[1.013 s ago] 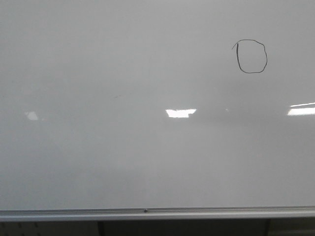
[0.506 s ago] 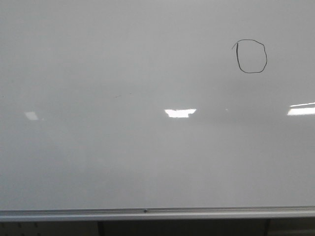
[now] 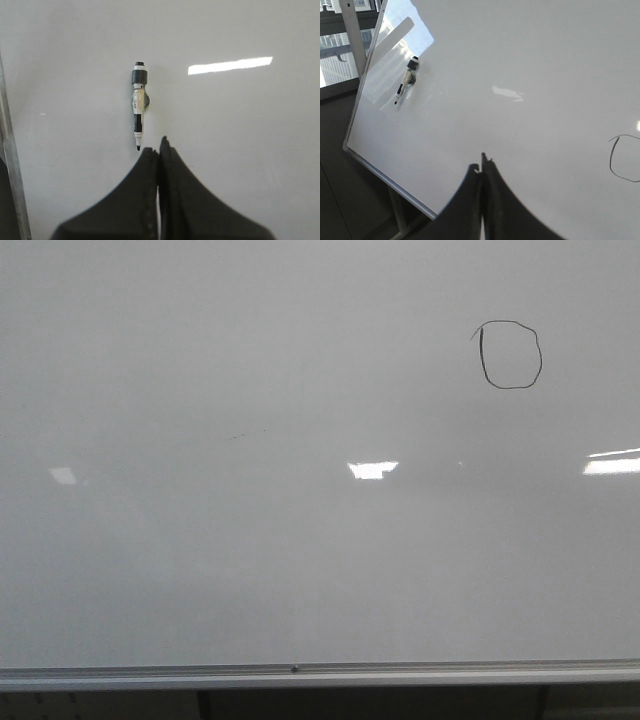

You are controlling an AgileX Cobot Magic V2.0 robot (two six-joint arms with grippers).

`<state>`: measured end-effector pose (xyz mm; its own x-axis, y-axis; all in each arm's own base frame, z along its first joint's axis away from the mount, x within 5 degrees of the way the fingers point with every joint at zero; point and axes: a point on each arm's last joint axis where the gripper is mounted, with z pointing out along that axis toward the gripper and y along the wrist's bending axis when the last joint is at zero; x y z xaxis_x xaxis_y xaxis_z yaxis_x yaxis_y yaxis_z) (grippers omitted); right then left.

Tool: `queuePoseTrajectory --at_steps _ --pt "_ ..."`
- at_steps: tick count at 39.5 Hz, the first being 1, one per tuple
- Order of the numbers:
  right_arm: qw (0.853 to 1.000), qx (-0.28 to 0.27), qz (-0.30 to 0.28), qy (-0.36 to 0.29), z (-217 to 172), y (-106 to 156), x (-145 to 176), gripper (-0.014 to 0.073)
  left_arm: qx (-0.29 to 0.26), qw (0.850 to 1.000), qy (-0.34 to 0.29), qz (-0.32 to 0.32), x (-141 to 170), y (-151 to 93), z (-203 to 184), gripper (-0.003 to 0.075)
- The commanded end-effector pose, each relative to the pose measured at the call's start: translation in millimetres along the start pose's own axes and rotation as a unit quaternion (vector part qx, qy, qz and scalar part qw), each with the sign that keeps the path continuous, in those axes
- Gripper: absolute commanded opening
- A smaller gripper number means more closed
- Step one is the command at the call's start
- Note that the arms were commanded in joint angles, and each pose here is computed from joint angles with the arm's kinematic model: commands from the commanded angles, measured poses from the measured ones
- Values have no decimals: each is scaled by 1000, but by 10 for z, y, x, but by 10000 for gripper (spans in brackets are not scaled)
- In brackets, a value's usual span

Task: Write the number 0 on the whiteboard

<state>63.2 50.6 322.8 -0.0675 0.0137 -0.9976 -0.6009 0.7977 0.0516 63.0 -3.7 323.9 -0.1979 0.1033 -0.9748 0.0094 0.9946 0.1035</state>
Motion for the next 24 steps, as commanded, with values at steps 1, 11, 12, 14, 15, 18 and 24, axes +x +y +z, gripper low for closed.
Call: queuePoseTrajectory --at_steps 1,11,12,14,15,18,24 --pt "999 19 7 -38 -16 -29 -133 -68 -25 997 -65 -20 -95 50 14 -20" --pt "999 19 7 -37 -16 -28 -132 -68 -23 995 -88 -40 335 20 -17 -20" --pt "999 19 7 -37 -16 -28 -132 -68 -18 995 -94 -41 391 8 -25 -20" --pt "999 19 7 -37 -16 -28 -132 -68 -13 993 -110 -44 514 -11 -41 -20" --pt "999 19 7 -37 -16 -28 -132 -68 -12 992 -116 -51 562 -17 -47 -20" --pt "999 19 7 -37 -16 -28 -132 -68 -12 989 -131 -66 748 -37 -54 -20" --pt "999 17 7 -35 -13 -27 -128 -68 -13 990 -115 -81 1011 -56 84 -20"
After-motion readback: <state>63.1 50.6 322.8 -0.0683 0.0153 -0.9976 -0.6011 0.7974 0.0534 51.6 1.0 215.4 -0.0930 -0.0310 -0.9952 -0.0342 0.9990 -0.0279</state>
